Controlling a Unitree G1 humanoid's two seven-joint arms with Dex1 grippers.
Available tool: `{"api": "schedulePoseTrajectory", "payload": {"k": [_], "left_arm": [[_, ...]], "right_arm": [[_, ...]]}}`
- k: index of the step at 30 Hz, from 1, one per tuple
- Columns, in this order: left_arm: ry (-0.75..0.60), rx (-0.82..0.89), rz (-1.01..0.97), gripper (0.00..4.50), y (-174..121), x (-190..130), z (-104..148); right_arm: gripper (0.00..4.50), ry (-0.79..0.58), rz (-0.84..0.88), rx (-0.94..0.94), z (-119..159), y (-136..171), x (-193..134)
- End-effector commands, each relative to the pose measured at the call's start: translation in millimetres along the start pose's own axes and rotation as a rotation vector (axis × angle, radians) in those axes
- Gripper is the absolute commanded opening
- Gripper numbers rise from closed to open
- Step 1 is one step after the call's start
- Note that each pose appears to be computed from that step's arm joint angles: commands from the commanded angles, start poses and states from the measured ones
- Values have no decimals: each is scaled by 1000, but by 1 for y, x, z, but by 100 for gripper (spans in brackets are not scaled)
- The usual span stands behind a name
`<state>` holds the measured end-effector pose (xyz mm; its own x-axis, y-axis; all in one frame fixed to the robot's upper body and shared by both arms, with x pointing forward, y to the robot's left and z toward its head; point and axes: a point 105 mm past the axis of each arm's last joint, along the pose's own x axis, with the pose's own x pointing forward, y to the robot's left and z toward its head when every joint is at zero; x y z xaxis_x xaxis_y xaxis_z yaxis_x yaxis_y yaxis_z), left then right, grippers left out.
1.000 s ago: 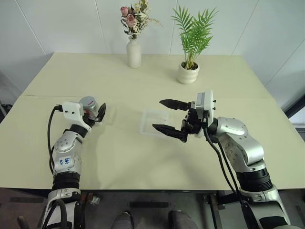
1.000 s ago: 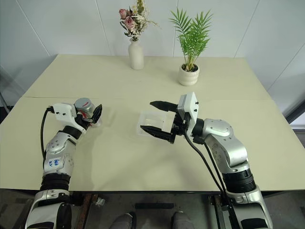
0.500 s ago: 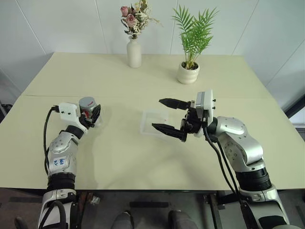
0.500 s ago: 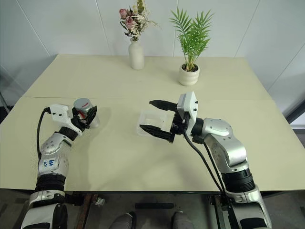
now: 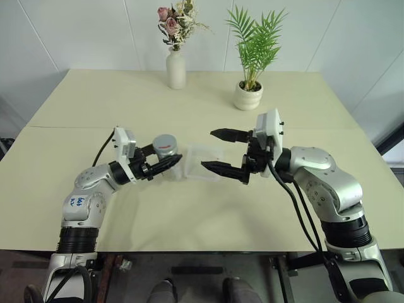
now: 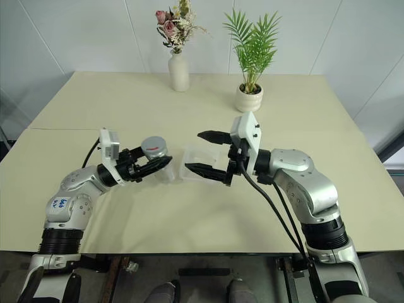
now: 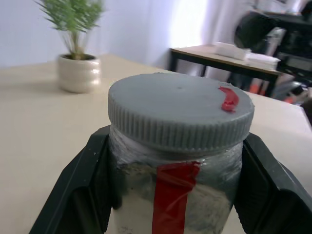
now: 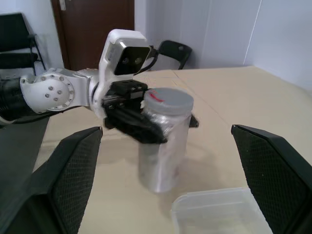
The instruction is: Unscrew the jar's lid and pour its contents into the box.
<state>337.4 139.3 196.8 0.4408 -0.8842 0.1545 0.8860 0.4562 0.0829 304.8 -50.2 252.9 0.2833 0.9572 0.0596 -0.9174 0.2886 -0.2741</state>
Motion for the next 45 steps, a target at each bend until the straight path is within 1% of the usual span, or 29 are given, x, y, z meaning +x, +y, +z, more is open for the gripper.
{"api": "schedulePoseTrajectory", "payload": {"k": [1,8,17,28,45], "left_arm": [[1,54,-80,274,-11,11,10],[3,91,-26,274,-4,21,9],[-14,99,-16,274,-8,30,8],[-30,103,-2,274,-11,36,8],[-41,104,13,274,-12,41,10]], "right_arm": [[450,31,-31,-20,8,4,15],[450,120,-94,44,0,10,32],[450,103,-210,136,-1,6,51],[450,112,-368,140,-8,-13,57],[450,93,-398,167,-9,-14,64]]}}
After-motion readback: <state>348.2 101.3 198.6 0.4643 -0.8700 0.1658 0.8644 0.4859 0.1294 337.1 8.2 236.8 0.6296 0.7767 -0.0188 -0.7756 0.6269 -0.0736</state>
